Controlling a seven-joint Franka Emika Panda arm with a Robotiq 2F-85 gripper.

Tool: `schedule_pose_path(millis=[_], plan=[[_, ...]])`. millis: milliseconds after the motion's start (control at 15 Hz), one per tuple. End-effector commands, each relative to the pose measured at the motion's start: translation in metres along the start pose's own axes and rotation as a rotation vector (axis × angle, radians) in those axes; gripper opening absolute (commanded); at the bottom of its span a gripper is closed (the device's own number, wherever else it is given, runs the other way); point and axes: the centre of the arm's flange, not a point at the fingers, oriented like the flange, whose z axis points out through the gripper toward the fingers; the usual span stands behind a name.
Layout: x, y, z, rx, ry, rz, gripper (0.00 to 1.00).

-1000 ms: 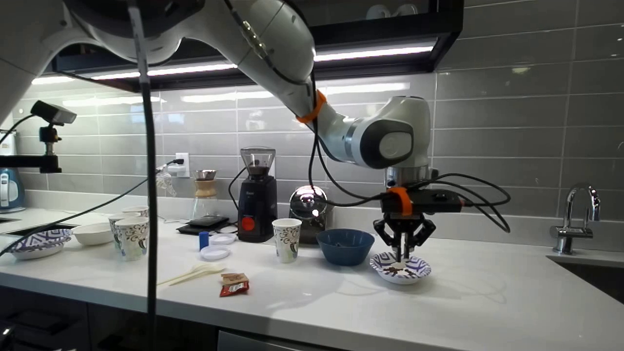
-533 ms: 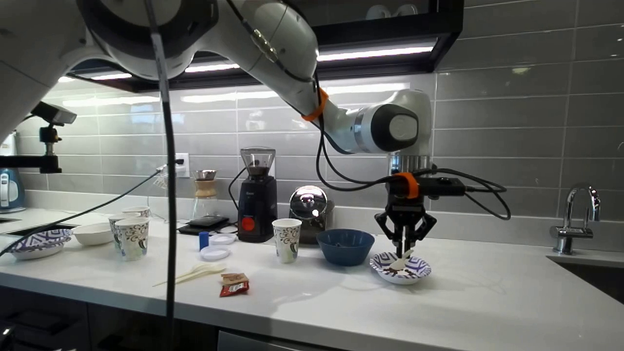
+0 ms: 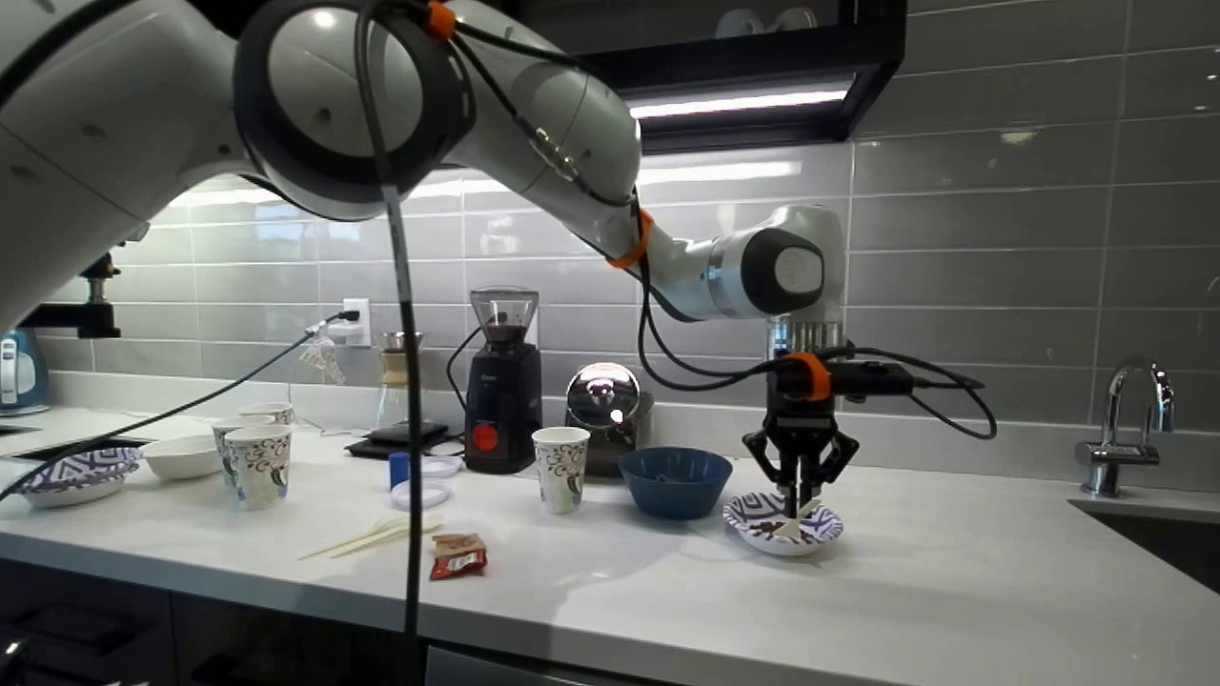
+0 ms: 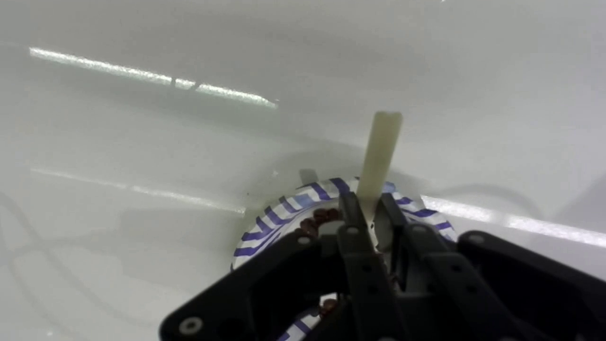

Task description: Use a spoon to move some contents from the dish to the cup

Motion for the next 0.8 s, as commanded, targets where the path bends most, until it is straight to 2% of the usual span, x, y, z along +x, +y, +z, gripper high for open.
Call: schedule_pose_path(millis=[0,733], plan=[[0.02,0.021,0.003,-0.025,-0.011,0.001,0.03],[0.046,0.015,0.014,-0.026,0.034,-0.069,0.03]])
